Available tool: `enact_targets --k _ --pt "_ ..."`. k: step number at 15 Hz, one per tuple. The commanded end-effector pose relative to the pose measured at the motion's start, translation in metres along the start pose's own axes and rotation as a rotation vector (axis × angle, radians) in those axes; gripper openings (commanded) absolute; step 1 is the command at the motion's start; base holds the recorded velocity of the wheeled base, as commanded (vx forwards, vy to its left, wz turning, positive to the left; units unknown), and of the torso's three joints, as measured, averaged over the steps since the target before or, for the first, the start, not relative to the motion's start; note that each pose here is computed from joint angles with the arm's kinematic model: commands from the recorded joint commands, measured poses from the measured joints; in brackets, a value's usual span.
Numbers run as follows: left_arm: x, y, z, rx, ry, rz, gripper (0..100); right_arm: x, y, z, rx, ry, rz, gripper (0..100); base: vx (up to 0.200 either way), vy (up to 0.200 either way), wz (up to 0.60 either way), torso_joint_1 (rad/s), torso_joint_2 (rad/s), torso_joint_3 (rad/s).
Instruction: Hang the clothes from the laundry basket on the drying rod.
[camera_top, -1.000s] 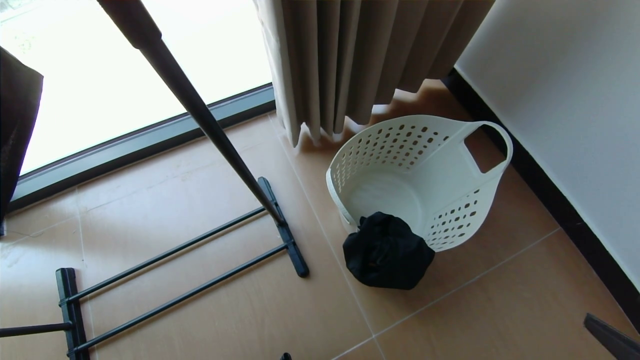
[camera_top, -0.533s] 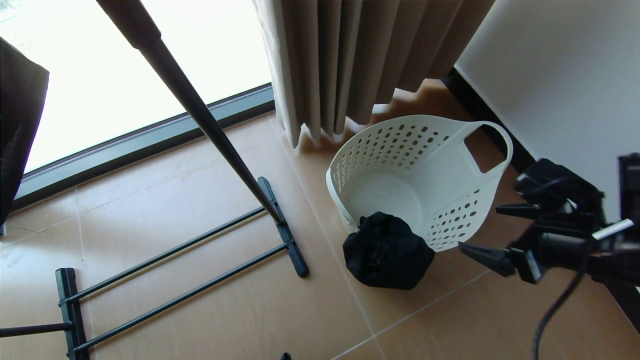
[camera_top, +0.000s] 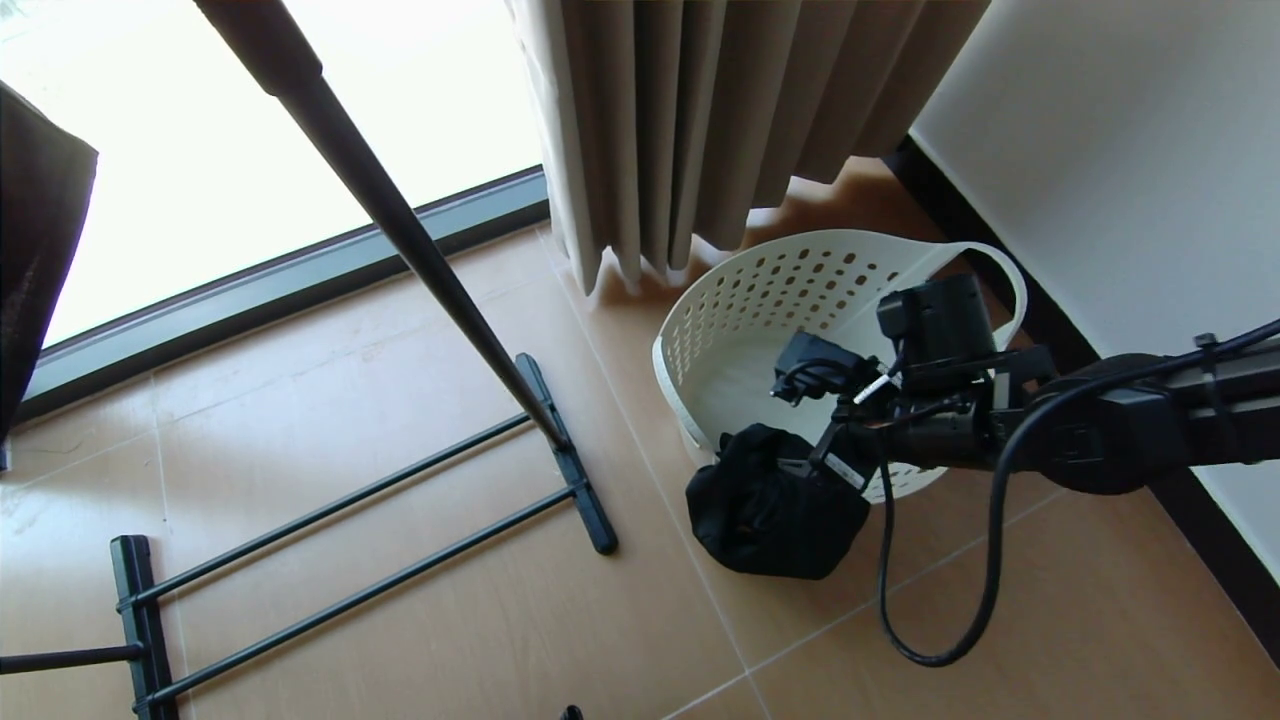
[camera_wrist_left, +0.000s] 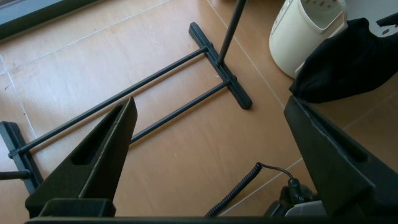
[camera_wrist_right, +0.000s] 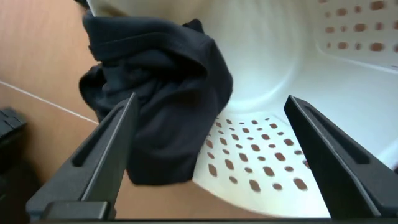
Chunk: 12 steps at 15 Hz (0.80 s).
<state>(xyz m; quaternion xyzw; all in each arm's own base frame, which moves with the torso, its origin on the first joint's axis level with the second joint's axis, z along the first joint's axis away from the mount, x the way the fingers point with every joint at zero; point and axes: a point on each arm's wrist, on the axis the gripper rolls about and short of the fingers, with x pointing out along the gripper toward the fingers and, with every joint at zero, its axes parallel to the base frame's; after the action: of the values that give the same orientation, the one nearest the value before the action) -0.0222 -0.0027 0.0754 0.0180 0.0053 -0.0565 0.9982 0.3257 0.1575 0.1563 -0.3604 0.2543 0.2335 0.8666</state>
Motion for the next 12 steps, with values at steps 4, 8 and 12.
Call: enact_targets --k 4,8,12 --pt "0.0 0.0 0.0 0.0 -0.001 -0.001 100 0.038 -0.002 -0.004 0.009 0.052 -0.017 100 0.0 0.0 0.0 0.0 0.0 0.0" --pt "0.0 0.0 0.0 -0.001 0.0 0.001 100 0.042 -0.012 -0.008 0.03 0.06 -0.038 100 0.0 0.0 0.0 0.0 0.0 0.0" --pt "0.0 0.0 0.0 -0.001 0.0 0.001 100 0.043 -0.013 -0.006 0.036 0.052 -0.038 100 0.0 0.0 0.0 0.0 0.0 0.0"
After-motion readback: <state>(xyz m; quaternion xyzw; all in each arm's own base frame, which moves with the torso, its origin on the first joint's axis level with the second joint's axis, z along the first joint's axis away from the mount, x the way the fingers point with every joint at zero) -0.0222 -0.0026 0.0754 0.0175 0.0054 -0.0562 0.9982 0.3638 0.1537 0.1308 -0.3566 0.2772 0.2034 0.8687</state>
